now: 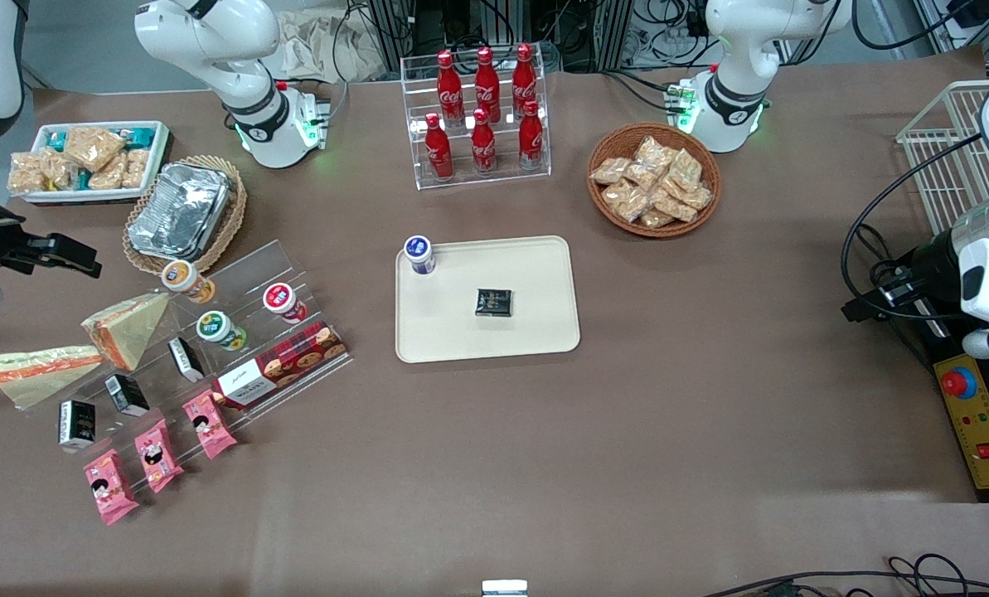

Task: Place sandwich on tray

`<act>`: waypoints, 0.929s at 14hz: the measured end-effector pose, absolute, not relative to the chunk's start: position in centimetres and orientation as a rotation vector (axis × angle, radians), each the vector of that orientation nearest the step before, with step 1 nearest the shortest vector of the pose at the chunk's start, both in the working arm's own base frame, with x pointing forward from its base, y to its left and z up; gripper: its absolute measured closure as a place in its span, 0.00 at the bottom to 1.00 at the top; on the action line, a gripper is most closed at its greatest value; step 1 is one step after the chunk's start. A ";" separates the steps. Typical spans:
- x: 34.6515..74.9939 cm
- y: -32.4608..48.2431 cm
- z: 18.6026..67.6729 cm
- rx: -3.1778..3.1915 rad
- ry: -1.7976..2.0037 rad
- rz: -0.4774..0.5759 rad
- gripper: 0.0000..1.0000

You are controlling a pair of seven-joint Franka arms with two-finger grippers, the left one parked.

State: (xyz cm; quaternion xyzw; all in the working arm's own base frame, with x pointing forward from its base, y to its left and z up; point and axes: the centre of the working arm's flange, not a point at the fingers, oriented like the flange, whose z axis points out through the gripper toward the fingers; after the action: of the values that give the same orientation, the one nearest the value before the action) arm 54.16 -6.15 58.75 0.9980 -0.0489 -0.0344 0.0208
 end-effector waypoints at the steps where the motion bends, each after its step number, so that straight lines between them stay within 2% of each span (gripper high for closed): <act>1: 54.2 -6.0 59.0 3.095 -0.149 -0.099 0.00; 13: 54.0 -6.1 59.8 3.136 -0.168 -0.082 0.00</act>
State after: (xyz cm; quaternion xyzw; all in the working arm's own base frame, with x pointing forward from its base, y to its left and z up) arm 54.03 -6.06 59.76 0.9982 -0.0535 -0.0260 0.0002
